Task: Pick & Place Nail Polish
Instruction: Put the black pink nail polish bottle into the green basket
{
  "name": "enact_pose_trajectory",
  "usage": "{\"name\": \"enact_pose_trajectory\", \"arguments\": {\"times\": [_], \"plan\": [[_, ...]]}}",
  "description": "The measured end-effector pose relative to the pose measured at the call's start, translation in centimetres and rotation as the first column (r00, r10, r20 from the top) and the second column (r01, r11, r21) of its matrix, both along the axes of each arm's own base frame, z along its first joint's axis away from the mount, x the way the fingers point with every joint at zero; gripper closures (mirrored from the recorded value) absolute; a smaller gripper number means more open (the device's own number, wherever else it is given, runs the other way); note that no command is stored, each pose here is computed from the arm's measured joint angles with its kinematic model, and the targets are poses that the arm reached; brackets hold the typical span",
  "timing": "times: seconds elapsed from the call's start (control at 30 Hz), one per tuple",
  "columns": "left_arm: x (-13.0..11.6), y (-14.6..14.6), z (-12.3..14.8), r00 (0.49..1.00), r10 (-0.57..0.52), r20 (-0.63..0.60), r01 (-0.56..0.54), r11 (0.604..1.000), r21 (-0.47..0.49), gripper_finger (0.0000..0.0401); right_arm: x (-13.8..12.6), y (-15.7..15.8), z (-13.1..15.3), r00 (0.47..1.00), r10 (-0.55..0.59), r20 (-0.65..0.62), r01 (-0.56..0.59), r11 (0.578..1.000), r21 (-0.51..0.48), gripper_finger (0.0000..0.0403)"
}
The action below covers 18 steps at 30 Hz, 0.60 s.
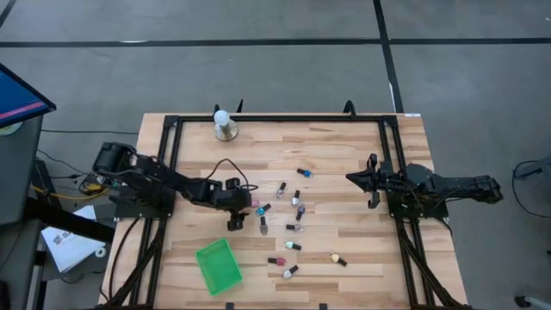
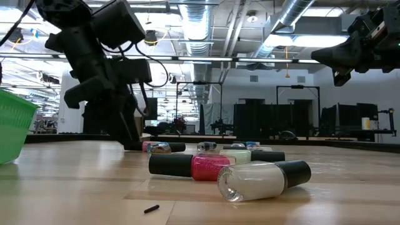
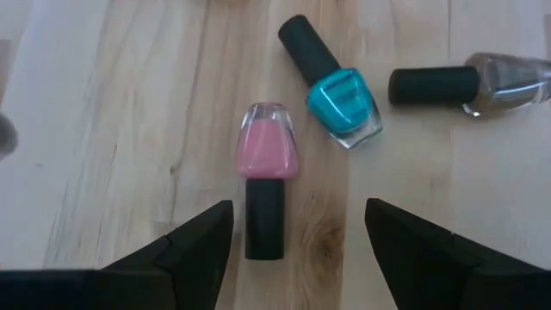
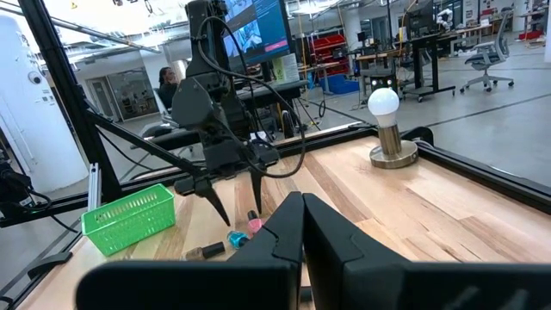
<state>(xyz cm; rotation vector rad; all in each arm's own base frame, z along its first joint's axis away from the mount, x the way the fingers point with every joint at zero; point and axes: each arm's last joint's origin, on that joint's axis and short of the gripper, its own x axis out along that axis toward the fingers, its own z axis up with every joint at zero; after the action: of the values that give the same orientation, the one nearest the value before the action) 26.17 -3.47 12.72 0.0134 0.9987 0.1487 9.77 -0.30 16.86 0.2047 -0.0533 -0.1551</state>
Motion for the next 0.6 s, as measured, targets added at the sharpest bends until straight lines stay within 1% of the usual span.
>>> {"name": "enact_pose_trajectory", "arguments": {"times": [0.13, 0.23, 0.33, 0.6], "plan": [[0.03, -0.01, -0.6, 1.0, 0.0, -0.024, 0.0, 1.0, 0.002, 0.0145, 0.0, 0.0, 0.0, 1.0, 0.0, 0.0, 0.0, 1.0, 0.0, 0.0403], [0.13, 0.01, -0.82, 0.999, 0.021, -0.026, -0.021, 1.0, -0.009, 0.0161, 0.0, 0.0, -0.01, 1.0, 0.0, 0.0, 0.0, 1.0, 0.0, 0.0403], [0.18, 0.03, -0.9, 0.999, 0.024, -0.028, -0.025, 0.999, -0.025, 0.0192, 0.0, 0.0, -0.01, 1.0, 0.0, 0.0, 0.0, 1.0, 0.0, 0.0403], [0.2, 0.0, -0.94, 0.999, 0.016, -0.029, -0.017, 1.0, -0.026, 0.03, 0.0, 0.0, -0.01, 1.0, 0.001, 0.0, -0.001, 1.0, 0.0, 0.0403]]}}
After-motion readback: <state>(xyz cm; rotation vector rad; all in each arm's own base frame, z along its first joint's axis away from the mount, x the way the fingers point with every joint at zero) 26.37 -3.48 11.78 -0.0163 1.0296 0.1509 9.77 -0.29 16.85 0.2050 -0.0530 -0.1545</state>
